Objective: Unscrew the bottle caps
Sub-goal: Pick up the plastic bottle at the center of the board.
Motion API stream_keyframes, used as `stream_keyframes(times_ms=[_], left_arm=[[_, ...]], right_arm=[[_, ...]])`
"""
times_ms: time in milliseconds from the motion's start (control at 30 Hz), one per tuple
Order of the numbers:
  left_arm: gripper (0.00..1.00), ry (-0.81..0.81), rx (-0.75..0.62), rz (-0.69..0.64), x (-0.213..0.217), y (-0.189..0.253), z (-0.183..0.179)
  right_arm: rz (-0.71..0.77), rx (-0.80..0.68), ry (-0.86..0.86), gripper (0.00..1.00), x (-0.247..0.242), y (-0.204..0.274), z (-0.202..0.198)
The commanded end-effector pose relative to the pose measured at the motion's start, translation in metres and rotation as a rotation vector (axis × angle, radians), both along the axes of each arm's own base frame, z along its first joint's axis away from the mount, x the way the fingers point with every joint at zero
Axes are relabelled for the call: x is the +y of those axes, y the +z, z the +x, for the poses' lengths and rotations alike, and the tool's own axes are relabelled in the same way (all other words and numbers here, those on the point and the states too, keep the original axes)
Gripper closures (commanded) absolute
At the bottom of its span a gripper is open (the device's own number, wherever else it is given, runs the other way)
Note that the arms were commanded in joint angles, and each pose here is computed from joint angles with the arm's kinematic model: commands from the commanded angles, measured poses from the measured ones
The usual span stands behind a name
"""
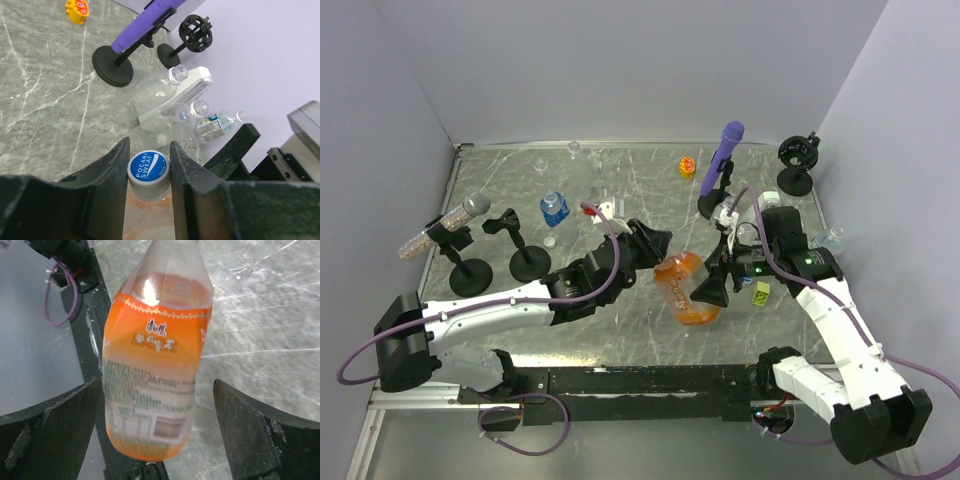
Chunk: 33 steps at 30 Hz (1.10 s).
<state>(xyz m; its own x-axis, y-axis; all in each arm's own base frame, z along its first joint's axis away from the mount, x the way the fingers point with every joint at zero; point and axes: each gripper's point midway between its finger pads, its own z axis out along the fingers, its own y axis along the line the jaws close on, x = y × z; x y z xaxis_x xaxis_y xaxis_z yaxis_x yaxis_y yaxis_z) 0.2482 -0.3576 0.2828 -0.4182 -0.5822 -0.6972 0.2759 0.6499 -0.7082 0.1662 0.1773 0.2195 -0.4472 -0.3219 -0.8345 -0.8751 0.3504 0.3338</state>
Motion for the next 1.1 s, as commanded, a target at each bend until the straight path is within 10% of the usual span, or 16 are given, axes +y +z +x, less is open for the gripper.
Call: stream_keyframes(times_ms=[0, 367, 633, 867, 1067], left_arm=[[0.89, 0.065, -0.013, -0.112, 0.003, 0.024, 0.003], [0.89, 0.077, -0.003, -0.169, -0.005, 0.032, 0.003], [0.82, 0.055, -0.020, -0.183, -0.003, 0.038, -0.001], [0.06, -0.093, -0.143, -0.151, 0.025, 0.077, -0.025], [0.03, -0.487, -0.424, 0.115, 0.053, 0.088, -0.087]], right_arm=[[0.025, 0.033, -0.029, 0.01, 0.009, 0.008, 0.008], [-0.001, 0.093, -0.068, 0.05, 0.014, -0.006, 0.030], [0.031, 0.060, 0.014, 0.65, 0.017, 0.000, 0.020], [0.031, -0.069, 0.153, 0.81, 0.012, 0.010, 0.004], [0.125, -0.171, 0.374, 0.80, 0.015, 0.011, -0.028]])
